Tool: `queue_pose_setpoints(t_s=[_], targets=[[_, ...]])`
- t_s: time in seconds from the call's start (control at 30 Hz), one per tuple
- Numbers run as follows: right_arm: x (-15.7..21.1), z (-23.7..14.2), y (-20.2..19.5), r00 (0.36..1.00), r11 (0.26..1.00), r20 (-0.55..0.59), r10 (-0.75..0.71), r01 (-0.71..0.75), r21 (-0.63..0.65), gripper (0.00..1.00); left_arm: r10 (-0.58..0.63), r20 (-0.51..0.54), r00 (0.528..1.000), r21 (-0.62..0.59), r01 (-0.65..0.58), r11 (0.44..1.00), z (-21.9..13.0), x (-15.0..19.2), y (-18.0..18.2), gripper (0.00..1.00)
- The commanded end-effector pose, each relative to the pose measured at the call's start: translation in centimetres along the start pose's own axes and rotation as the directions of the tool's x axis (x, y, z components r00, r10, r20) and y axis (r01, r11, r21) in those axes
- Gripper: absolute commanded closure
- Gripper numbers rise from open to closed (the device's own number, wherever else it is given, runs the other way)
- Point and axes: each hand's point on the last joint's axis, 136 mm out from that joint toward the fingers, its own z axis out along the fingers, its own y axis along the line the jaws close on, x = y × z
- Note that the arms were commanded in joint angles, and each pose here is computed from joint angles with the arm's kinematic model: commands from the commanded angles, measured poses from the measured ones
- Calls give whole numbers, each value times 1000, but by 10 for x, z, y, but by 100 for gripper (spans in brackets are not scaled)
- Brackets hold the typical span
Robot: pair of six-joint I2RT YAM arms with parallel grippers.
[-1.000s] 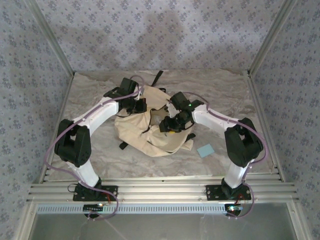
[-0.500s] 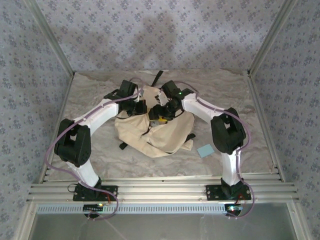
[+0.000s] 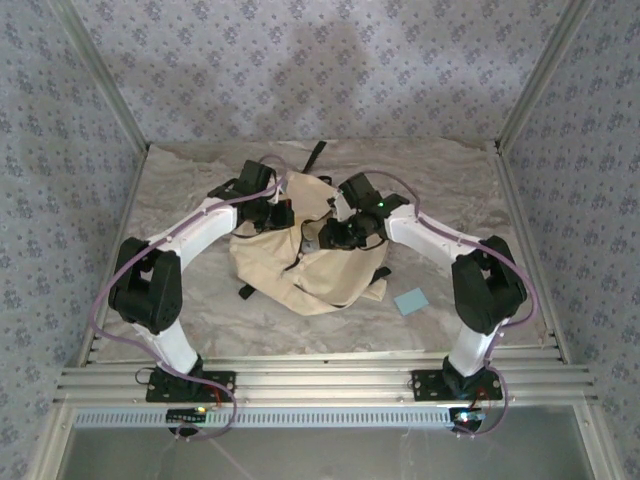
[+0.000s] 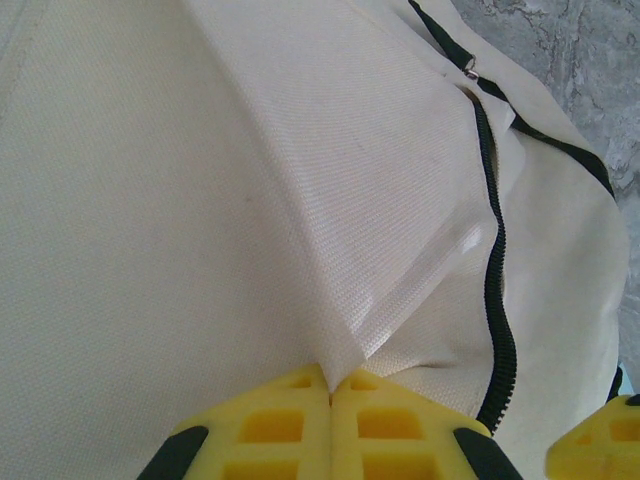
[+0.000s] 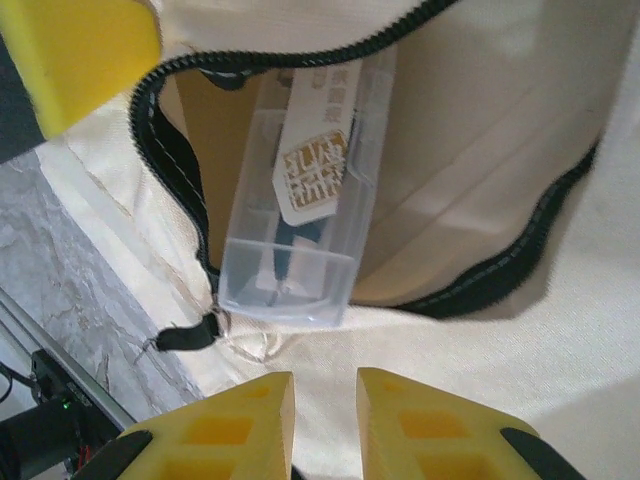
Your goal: Pack the student bag
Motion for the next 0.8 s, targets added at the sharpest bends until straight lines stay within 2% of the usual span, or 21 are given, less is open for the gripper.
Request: queue_pose_setpoints(t_s=[0.0, 0.1, 0.2, 0.3, 0.4, 0.57, 0.77], targets=[[-8, 19, 9, 1000, 1000, 25, 9, -9, -22, 75, 13, 61, 998, 86, -18, 996, -14, -19, -24, 100], [-14, 40, 13, 1000, 999, 25, 6, -6, -32, 76, 9, 61, 998, 93, -15, 996, -15, -16, -26, 100], [-36, 52, 20, 995, 998, 100, 4, 2, -61, 77, 2, 62, 998, 101, -8, 995, -16, -14, -27, 100], [-58, 57, 32, 986, 994, 168, 0, 18, -107, 77, -4, 57, 998, 104, -2, 995, -16, -11, -27, 100], [-64, 53, 44, 985, 990, 172, -19, 44, -138, 77, -2, 54, 999, 94, -3, 996, -17, -10, -25, 100], [-40, 26, 21, 989, 997, 147, -10, 21, -72, 75, 12, 67, 998, 54, -16, 998, -17, -13, -17, 100], [22, -21, -38, 996, 992, 70, 62, -69, 108, 62, 3, 90, 996, 28, -6, 1000, -19, -24, -3, 100]])
